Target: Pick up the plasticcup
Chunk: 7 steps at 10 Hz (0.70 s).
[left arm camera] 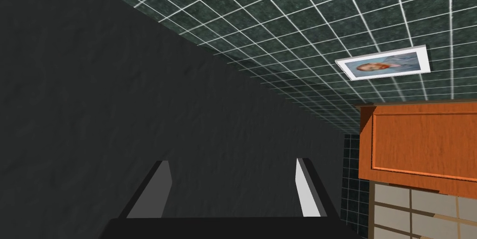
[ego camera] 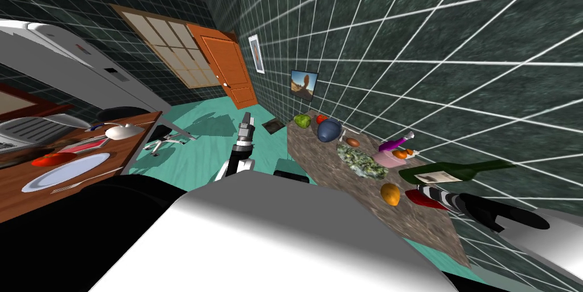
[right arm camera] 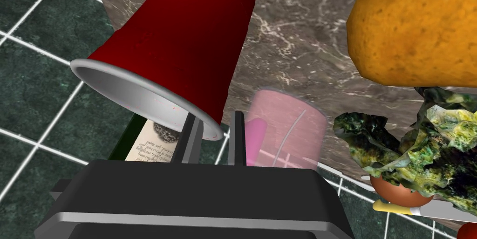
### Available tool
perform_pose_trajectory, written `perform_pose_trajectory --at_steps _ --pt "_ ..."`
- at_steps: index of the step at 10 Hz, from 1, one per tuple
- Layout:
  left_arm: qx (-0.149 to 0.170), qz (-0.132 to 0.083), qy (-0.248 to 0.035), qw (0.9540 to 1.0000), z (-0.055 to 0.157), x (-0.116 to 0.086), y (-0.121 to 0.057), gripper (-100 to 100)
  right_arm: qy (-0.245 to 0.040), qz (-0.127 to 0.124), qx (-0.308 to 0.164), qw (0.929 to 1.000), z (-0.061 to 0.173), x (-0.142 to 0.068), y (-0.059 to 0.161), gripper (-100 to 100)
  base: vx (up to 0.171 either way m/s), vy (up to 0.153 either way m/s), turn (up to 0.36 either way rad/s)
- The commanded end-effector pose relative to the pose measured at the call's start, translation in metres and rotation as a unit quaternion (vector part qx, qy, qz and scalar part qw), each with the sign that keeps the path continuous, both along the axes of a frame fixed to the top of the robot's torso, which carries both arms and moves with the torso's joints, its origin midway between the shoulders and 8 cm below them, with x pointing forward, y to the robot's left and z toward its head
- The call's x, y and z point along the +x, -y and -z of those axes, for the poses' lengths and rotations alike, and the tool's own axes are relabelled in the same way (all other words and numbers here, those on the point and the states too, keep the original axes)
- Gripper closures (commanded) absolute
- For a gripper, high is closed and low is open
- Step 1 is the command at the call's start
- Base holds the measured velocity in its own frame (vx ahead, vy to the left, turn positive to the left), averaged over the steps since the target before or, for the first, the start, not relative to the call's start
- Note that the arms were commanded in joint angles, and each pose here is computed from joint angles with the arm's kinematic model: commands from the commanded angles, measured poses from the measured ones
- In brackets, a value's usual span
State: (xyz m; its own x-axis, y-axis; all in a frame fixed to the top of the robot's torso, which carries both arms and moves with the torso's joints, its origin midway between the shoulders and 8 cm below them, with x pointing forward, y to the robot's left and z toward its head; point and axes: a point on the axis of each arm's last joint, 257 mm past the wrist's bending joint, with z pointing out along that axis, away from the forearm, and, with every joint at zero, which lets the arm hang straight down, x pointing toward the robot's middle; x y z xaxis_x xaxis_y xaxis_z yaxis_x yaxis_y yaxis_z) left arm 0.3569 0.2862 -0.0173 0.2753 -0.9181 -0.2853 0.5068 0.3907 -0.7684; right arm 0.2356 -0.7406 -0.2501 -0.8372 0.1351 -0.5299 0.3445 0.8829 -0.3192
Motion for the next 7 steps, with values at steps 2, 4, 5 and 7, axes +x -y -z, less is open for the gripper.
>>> perform_pose_trajectory --at_steps 2,4,5,7 --pt "0.000 0.000 0.000 1.0000 0.000 0.000 0.000 0 0.000 0.000 0.000 1.0000 0.000 0.000 0.000 100 0.000 0.000 0.000" --pt "0.000 0.000 0.000 1.0000 0.000 0.000 0.000 0 0.000 -0.004 0.000 1.0000 -0.003 -0.005 0.005 100 0.016 0.020 -0.013" --pt "0.000 0.000 0.000 1.0000 0.000 0.000 0.000 0 0.000 -0.005 0.000 1.0000 -0.004 -0.008 0.008 100 0.066 0.059 -0.056" --pt "0.000 0.000 0.000 1.0000 0.000 0.000 0.000 0 0.001 -0.008 0.000 1.0000 -0.008 -0.014 0.013 100 0.030 0.041 -0.017"
